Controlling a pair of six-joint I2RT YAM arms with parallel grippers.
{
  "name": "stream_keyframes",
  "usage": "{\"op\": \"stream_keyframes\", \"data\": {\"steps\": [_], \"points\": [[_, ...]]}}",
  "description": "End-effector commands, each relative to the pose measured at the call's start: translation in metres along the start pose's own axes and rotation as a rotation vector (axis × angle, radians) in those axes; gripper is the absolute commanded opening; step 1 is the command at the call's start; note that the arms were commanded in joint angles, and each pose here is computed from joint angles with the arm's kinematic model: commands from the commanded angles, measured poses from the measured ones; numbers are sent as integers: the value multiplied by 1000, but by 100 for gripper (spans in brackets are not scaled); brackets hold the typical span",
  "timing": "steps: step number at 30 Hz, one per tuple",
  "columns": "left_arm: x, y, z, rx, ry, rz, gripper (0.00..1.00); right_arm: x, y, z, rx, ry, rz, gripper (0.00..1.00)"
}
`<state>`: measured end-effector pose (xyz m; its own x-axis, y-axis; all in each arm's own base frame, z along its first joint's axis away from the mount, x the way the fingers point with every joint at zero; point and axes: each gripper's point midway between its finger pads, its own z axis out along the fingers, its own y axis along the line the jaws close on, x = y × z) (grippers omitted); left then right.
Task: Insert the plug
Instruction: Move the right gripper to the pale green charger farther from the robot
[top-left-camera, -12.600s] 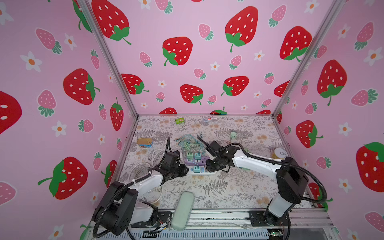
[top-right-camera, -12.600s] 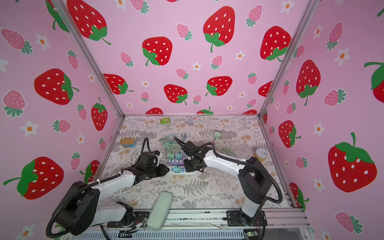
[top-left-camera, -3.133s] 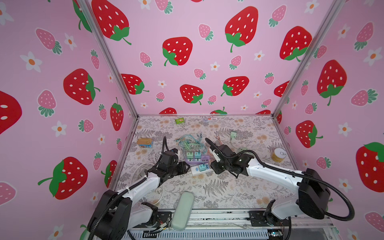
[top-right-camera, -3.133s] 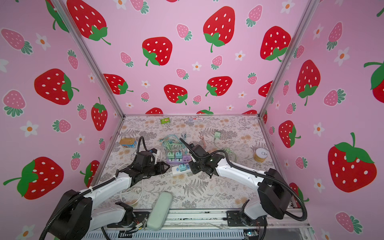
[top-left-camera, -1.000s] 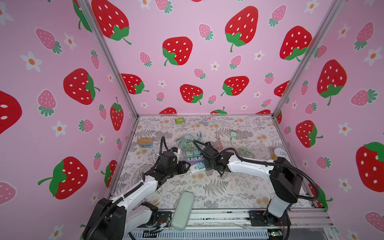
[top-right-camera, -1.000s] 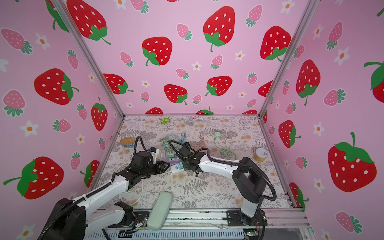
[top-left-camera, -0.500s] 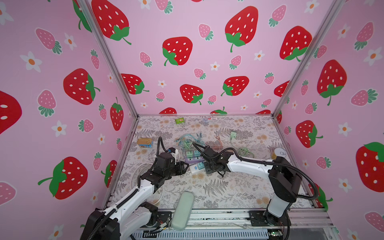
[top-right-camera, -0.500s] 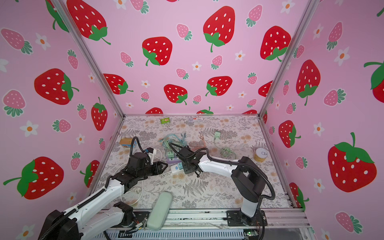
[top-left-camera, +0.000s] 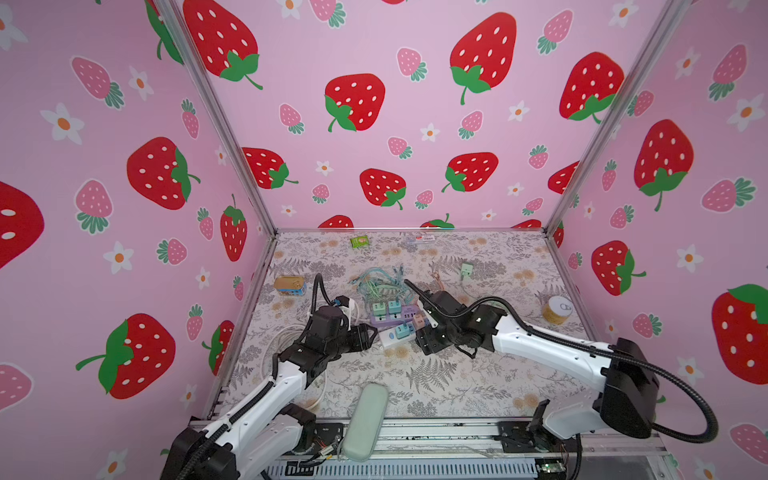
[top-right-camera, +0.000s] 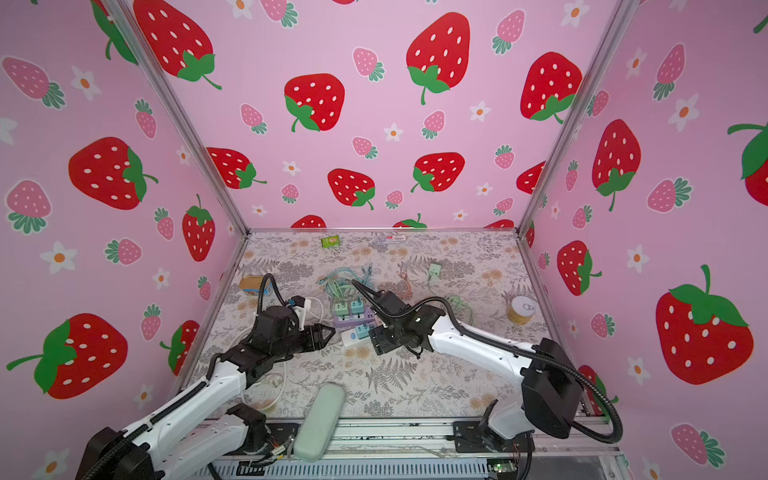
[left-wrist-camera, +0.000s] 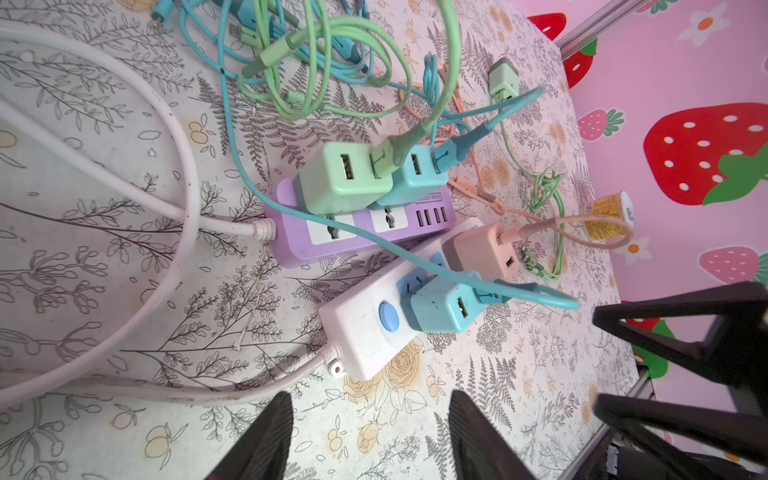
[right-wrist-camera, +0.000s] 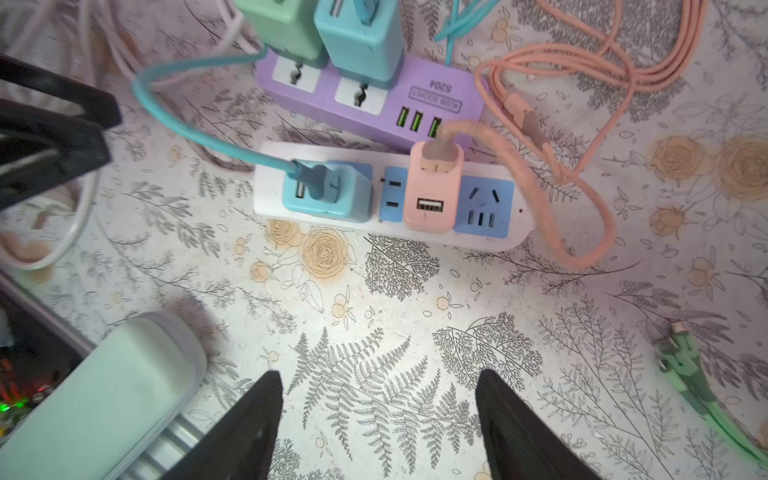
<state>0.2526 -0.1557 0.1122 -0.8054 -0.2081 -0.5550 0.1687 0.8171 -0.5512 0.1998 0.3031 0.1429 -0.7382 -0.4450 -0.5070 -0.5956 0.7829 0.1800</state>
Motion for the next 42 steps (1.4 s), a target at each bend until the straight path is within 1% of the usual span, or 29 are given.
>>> {"op": "stream_keyframes", "data": {"steps": [1, 3, 5, 8, 10, 13, 16, 21, 26, 32, 38, 42], "points": [[-15, -7, -7, 3, -38, 21, 63, -17, -13, -20, -52, -64, 4, 77], [-15, -9, -8, 8, -37, 23, 64, -34, -29, -30, -56, -122, 42, 76], [-17, -10, -9, 12, -40, 27, 64, -51, -50, -38, -27, -187, 78, 76], [-17, -11, -11, 15, -43, 26, 64, -72, -91, -45, 71, -264, 149, 76], [-17, -12, -12, 18, -45, 24, 64, -84, -124, -47, 176, -309, 201, 75], [-17, -14, -15, 24, -44, 26, 64, -96, -163, -40, 267, -339, 262, 75], [-18, -17, -20, 30, -49, 33, 64, -106, -196, -26, 312, -364, 321, 75], [-19, -19, -27, 36, -67, 33, 67, -109, -247, 10, 366, -333, 436, 74], [-18, -20, -34, 37, -82, 30, 70, -122, -276, 46, 400, -314, 462, 73], [-16, -18, -40, 29, -89, 31, 72, -136, -289, 87, 370, -277, 486, 71], [-16, -18, -42, 25, -96, 27, 73, -139, -303, 104, 415, -257, 502, 69], [-16, -17, -41, 24, -95, 26, 73, -133, -310, 114, 445, -239, 512, 67]]}}
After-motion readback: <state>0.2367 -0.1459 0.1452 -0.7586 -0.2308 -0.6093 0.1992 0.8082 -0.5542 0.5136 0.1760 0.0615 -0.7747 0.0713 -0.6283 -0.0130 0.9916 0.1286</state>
